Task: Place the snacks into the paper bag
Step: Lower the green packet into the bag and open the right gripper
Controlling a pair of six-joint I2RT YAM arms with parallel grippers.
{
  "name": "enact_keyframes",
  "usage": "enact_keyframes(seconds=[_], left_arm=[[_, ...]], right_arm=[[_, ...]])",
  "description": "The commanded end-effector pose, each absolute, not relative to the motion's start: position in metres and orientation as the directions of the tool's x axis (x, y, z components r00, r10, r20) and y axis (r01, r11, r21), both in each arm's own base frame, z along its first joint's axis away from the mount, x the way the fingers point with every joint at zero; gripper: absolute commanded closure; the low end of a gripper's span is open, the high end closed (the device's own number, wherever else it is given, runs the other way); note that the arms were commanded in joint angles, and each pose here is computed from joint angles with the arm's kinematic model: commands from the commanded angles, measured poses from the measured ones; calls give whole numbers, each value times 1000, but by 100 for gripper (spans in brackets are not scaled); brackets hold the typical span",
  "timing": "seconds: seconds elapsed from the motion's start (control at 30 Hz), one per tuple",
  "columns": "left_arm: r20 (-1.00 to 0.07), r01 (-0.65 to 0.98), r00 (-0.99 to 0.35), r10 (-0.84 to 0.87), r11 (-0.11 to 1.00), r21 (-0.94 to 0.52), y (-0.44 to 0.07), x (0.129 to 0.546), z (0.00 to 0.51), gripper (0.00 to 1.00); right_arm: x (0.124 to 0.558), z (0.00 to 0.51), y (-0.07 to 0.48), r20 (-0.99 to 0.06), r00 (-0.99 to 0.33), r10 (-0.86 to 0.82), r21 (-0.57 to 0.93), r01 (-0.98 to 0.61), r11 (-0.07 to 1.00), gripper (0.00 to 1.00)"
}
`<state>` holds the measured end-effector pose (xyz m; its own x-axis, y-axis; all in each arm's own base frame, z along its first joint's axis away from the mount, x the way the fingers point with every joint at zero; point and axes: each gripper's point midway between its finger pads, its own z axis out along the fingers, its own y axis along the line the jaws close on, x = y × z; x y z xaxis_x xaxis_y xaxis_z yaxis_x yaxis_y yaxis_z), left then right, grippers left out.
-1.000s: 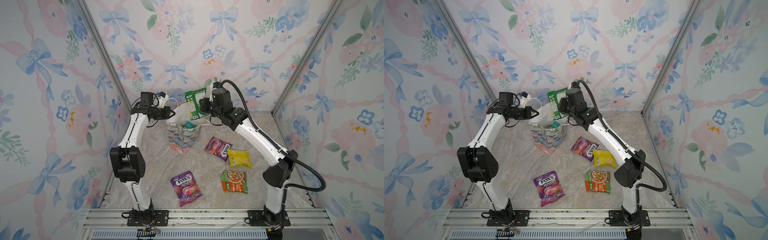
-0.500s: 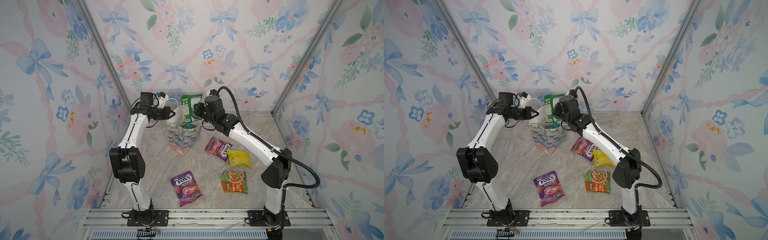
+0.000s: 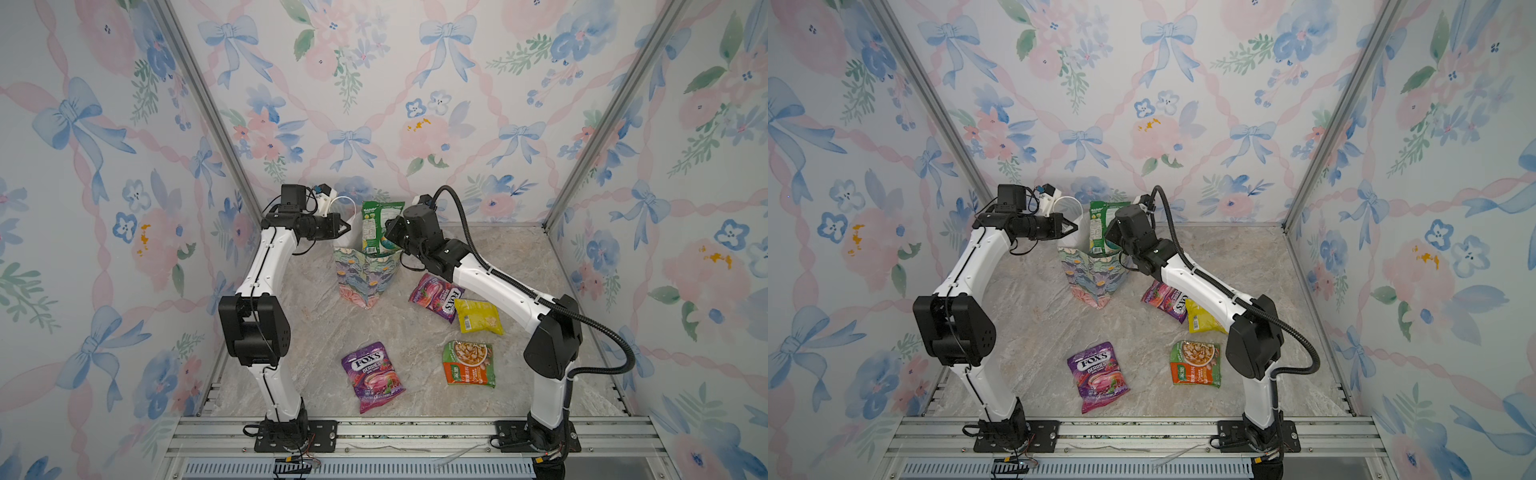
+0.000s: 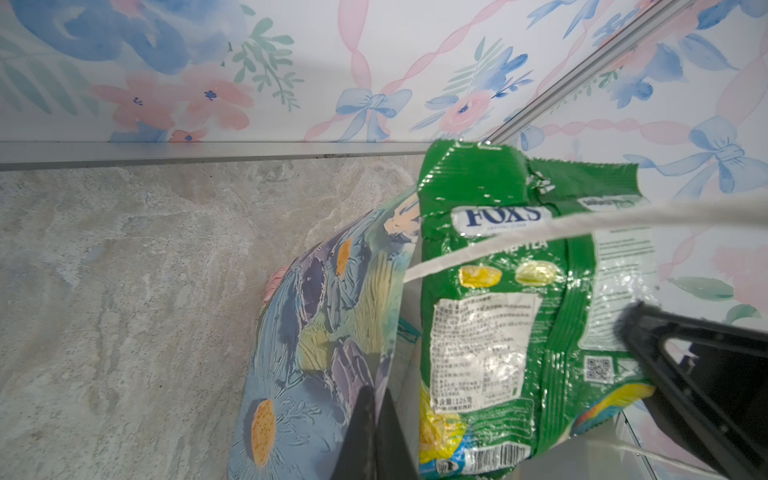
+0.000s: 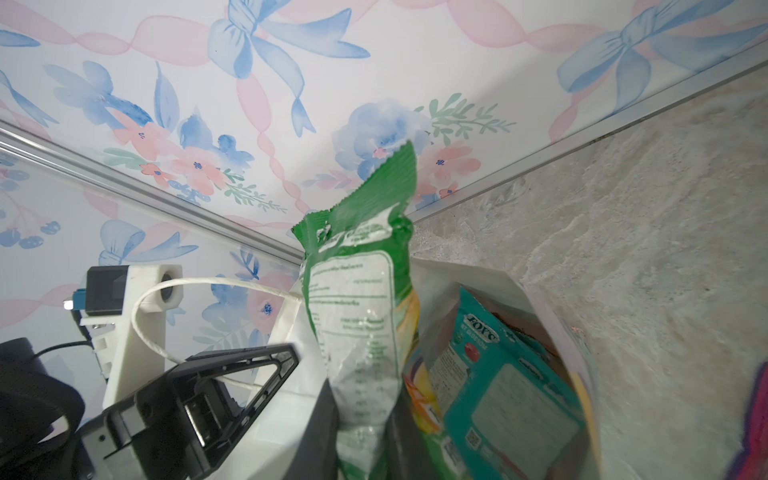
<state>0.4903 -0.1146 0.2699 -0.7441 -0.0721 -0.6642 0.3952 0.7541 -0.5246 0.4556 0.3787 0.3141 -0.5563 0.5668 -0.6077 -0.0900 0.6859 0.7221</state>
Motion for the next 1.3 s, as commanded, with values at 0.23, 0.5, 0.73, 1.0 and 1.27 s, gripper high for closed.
enact_keyframes(seconds=[0.23,0.5,0.73,1.0,1.27], left_arm=[[-676,416,-734,-68,742,-526,-115,481,281,100],[-677,417,-733,-69,741,-527,-115,481,282,100],[-677,418,-733,-68,740,-527,-115,480,282,100],[-677,417,-733,-72,739,-530,-114,480,283,100],[-679,417,-731,-73,739,-529,-113,479,284,100]], right_arm=[[436,369,380,-594,-493,636,781,-162,604,100],[429,370,372,-594,-474,650,783,-154,603,100],[424,358,377,-585,-496,641,784,-141,605,100],[422,343,384,-573,-522,632,784,-125,608,100],[428,332,394,-557,-549,623,789,-115,603,100]])
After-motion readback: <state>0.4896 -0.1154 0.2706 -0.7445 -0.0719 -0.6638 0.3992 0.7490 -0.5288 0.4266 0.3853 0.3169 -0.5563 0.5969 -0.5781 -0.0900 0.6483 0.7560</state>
